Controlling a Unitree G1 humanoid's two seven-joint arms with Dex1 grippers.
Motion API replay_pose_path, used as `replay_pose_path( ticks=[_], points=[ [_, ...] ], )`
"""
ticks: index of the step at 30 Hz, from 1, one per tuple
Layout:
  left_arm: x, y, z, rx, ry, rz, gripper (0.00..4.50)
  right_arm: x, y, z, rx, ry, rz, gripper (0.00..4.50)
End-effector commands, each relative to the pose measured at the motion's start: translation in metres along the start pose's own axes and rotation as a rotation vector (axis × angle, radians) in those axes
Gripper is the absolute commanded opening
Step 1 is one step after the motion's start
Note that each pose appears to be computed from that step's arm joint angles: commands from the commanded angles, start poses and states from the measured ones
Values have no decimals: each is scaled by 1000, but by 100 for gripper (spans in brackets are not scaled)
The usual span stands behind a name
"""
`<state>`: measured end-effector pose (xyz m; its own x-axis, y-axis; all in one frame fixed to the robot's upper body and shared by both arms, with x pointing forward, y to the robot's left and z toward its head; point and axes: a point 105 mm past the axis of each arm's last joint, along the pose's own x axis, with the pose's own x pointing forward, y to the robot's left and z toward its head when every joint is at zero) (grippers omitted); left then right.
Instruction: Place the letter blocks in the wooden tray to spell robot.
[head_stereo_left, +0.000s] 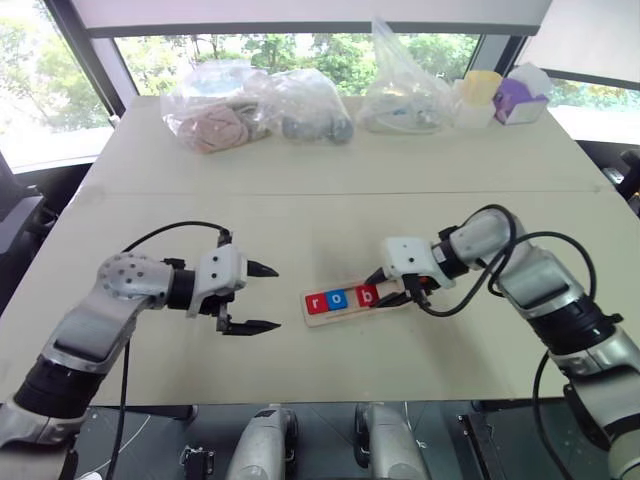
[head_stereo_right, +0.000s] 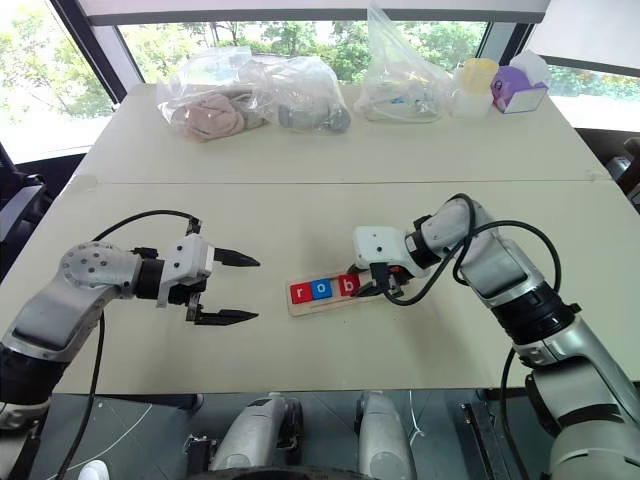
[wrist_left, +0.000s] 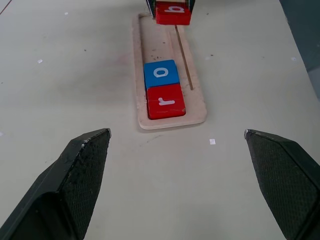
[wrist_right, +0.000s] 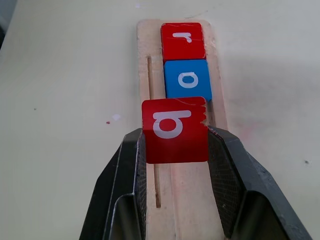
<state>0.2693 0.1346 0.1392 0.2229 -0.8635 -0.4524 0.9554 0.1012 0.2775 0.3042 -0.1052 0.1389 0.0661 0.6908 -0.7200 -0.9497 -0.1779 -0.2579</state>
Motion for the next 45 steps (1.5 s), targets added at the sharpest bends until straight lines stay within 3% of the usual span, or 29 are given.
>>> replay_pose_path(
  ticks=[1, 29, 36, 45],
  points=[
    [-5, 2, 9, 36, -5, 26, 450, -2, -7, 8, -47, -3, -10, 112],
    [-3, -2, 13, 28, -16, 37, 450, 15, -21, -6, -16, 15, -4, 112],
    [-3, -1, 13, 27, -15, 41, 450, 14, -23, -5, -20, 18, -6, 447],
    [-2, -1, 13, 30, -19, 42, 450, -7, -39, 5, 13, -41, -107, 447]
  ],
)
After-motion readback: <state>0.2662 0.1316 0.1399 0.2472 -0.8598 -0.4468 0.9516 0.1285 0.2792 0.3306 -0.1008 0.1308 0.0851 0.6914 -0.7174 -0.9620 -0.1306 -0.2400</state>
